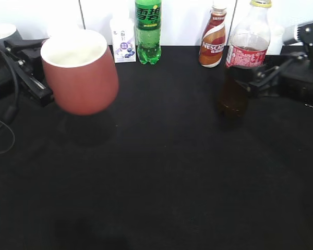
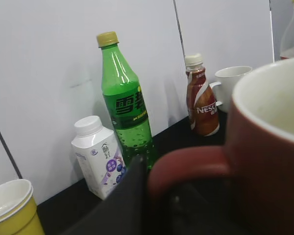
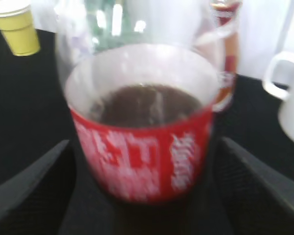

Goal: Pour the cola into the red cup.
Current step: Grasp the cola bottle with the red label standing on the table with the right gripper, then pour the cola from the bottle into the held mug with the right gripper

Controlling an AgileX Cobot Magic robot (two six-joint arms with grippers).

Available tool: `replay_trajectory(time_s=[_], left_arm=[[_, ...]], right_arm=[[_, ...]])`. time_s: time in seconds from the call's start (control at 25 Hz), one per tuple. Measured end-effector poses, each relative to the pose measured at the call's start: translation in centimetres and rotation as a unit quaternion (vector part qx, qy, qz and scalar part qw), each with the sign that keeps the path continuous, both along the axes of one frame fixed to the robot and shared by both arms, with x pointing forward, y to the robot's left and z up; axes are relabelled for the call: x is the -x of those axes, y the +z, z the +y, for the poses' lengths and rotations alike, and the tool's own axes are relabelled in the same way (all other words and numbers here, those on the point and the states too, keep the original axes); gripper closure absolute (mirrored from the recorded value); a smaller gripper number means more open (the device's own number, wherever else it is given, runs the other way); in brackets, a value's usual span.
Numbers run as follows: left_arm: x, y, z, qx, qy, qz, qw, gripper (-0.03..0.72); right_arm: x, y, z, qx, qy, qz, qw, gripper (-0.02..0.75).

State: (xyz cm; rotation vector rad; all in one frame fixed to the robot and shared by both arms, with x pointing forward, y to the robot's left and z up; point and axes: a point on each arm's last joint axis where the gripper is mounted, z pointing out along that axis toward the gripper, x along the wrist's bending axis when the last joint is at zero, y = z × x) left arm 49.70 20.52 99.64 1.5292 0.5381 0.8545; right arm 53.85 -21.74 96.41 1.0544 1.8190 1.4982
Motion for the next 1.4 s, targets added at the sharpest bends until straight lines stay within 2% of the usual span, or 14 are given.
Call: replay_trajectory(time_s=[0.32,0.36,0.44,0.48,0.72,0.8,0.96,1.08,1.12,1.2,1.28,1.4], left_arm=[[0.0,0.0,0.0,-0.001,0.002,0.002,1.000,0.643],[0.0,-0.1,0.0,-0.001,0.003,0.003,1.000,0.643],[0.0,-0.1,0.0,-0.001,0.003,0.003,1.000,0.643],[0.0,-0.1,0.0,-0.001,0.003,0.003,1.000,0.643],[0.1,-0.1,-0.2,-0.004,-0.011,0.007,1.000,0.643],[0.5,-0.3,-1.0,0.003,-0.036,0.026,0.999,0.643],[2.1,-0.1,-5.7,-0.020,-0.115,0.044,0.992,0.643],[2.5,1.4,-8.8,-0.005,-0.154,0.030,0.988,0.643],[2.4,1.7,-9.8,-0.009,-0.161,0.028,0.986,0.643],[2.3,2.2,-11.4,-0.013,-0.178,0.024,0.984,0.643],[2.3,2.3,-13.0,-0.010,-0.189,0.030,0.981,0.643],[2.3,2.0,-14.6,-0.023,-0.199,0.041,0.979,0.643]], right_arm=[[-3.5,-0.8,1.1,-0.011,0.019,-0.018,1.000,0.076],[-3.5,-0.9,1.2,-0.011,0.023,-0.018,1.000,0.104],[-3.5,-0.9,1.3,-0.011,0.026,-0.020,0.999,0.219],[-3.5,-0.9,1.3,-0.010,0.027,-0.020,0.999,0.237],[-3.4,-0.9,1.4,-0.009,0.033,-0.023,0.999,0.237],[-2.6,0.1,1.8,0.023,0.078,-0.043,0.996,0.237],[0.3,6.7,2.5,0.059,0.128,-0.153,0.978,0.237],[2.8,10.0,2.7,0.130,0.167,-0.239,0.948,0.237],[3.4,10.8,2.7,0.137,0.169,-0.257,0.942,0.237],[4.1,12.0,2.5,0.157,0.166,-0.290,0.929,0.237],[4.3,12.3,2.5,0.204,0.167,-0.332,0.906,0.237],[4.3,12.2,2.4,0.275,0.169,-0.382,0.866,0.237]])
